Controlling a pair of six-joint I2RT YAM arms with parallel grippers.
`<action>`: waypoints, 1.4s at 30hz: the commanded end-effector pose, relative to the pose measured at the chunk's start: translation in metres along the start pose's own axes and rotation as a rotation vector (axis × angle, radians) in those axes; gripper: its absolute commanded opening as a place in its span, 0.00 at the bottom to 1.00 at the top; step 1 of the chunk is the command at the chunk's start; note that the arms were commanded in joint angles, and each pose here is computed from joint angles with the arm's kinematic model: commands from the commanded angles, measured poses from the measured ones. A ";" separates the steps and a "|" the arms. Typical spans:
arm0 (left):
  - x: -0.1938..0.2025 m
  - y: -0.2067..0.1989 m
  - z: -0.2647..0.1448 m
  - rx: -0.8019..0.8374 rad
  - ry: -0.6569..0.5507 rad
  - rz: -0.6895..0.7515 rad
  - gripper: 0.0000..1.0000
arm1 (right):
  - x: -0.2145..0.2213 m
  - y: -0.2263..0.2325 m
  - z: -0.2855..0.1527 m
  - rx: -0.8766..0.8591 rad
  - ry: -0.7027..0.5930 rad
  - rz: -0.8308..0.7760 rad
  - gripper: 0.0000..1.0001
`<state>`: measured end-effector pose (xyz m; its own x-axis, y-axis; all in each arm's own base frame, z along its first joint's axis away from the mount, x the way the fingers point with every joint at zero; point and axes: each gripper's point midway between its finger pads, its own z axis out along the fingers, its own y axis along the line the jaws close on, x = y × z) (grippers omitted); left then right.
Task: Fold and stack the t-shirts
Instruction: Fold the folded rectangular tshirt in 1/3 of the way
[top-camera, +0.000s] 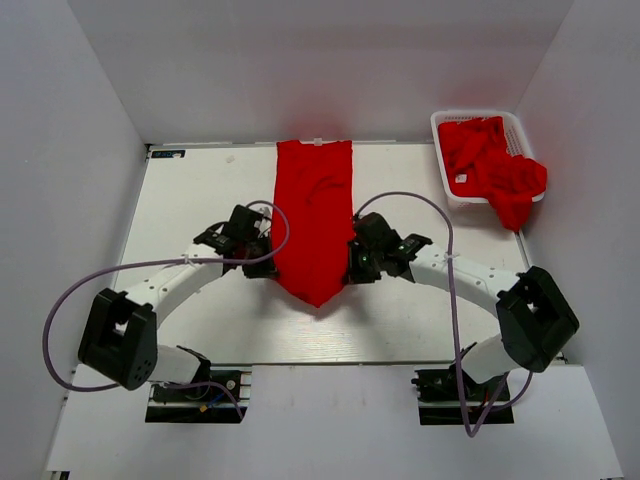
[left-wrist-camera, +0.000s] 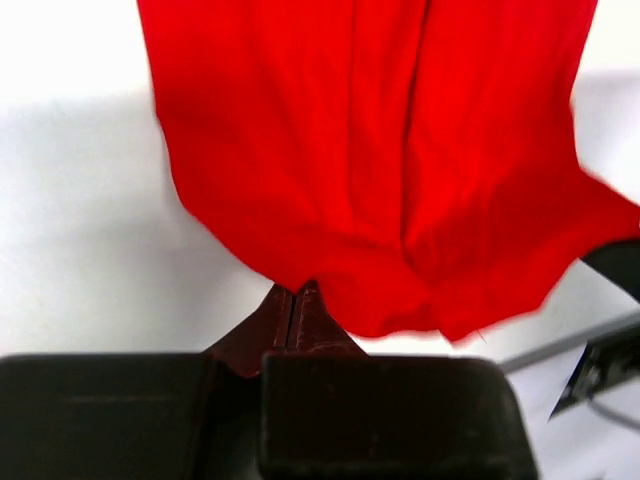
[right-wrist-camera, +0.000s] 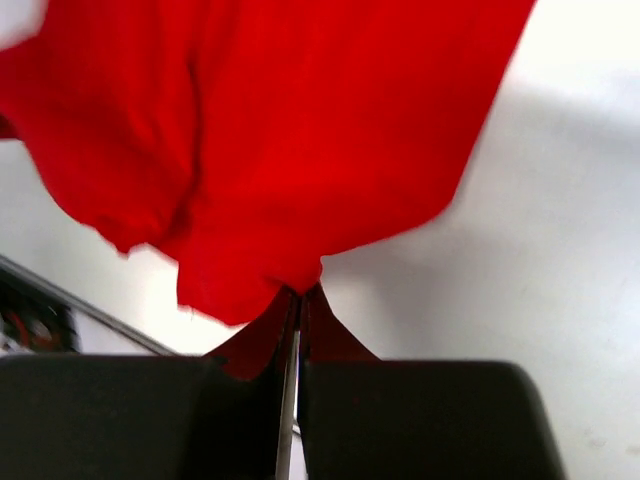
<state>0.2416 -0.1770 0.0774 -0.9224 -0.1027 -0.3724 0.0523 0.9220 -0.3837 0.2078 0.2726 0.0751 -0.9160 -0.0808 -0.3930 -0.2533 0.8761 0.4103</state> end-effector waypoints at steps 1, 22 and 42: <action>-0.046 -0.008 -0.006 -0.049 -0.096 0.007 0.00 | -0.043 0.001 -0.005 0.014 -0.088 -0.013 0.00; -0.216 -0.007 0.017 -0.104 -0.323 -0.032 0.00 | -0.202 -0.023 0.006 0.048 -0.215 -0.071 0.00; -0.263 0.000 0.077 0.004 -0.320 0.023 0.00 | -0.255 -0.052 0.051 0.037 -0.220 -0.062 0.00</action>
<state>0.4929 -0.1730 0.0913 -0.7971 -0.1952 -0.5714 0.0213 0.9366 -0.3498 0.4547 0.2694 0.0985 -0.8314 -0.0455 -0.5539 -0.2731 0.9014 0.3360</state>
